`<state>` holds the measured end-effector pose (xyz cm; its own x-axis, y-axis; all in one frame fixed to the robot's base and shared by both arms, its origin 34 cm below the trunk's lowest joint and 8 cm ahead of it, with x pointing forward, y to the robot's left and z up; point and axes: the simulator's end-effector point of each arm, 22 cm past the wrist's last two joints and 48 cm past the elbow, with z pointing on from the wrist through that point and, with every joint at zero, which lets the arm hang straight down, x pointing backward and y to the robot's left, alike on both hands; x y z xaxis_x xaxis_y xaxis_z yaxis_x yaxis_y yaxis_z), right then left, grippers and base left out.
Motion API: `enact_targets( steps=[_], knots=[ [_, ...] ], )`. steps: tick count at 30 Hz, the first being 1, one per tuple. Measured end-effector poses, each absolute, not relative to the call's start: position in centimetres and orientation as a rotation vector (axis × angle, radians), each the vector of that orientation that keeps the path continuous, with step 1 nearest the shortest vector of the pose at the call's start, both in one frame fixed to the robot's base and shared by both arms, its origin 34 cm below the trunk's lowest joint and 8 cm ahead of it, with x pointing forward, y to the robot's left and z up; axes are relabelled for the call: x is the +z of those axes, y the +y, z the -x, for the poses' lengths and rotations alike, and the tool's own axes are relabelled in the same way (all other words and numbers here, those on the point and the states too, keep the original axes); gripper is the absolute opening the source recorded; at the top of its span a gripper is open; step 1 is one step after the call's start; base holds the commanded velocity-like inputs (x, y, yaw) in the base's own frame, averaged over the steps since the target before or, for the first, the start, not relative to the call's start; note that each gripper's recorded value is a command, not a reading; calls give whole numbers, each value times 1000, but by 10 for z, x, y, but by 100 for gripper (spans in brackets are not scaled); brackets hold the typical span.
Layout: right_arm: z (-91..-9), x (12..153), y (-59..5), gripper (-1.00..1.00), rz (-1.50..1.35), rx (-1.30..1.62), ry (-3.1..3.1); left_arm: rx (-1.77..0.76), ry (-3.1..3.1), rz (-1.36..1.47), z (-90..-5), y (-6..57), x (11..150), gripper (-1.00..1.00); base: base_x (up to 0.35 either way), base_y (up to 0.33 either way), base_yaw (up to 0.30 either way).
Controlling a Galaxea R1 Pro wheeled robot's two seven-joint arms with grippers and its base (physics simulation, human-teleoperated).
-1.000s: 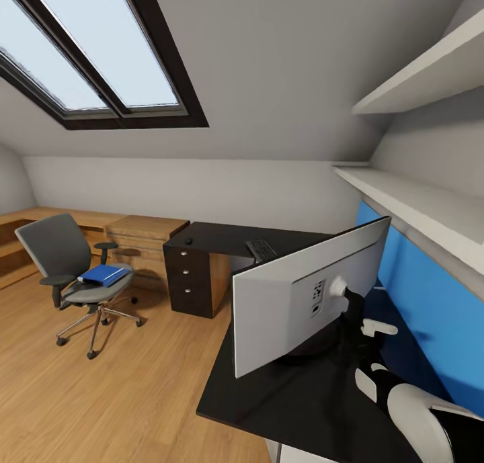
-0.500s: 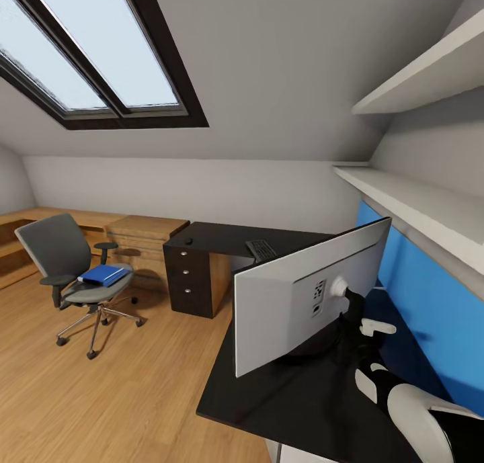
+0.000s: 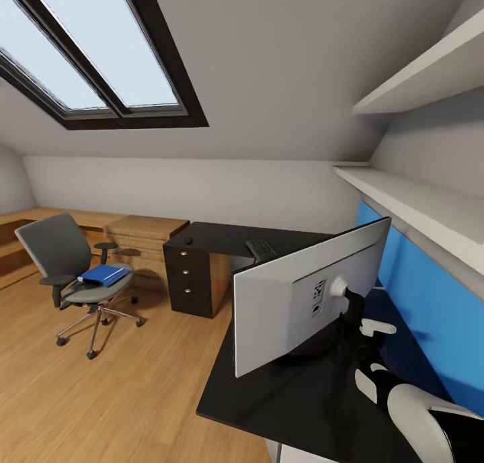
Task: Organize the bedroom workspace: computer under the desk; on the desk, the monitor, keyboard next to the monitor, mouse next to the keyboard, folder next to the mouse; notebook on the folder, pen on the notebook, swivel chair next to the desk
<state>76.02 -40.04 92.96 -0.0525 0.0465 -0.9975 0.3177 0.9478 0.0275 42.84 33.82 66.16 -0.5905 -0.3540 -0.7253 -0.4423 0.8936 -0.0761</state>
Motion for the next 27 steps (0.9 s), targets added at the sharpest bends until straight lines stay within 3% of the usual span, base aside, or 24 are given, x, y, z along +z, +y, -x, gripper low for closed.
enact_targets(
  steps=[15,27],
  knots=[
    [-761,929,-399,100,-282,-223,1616,151,2252,592,-427,345,662,100,-127,25,0],
    [-761,930,-398,100,-277,-223,1616,152,2251,595,-427,346,662,100,-26,9,0]
  ],
)
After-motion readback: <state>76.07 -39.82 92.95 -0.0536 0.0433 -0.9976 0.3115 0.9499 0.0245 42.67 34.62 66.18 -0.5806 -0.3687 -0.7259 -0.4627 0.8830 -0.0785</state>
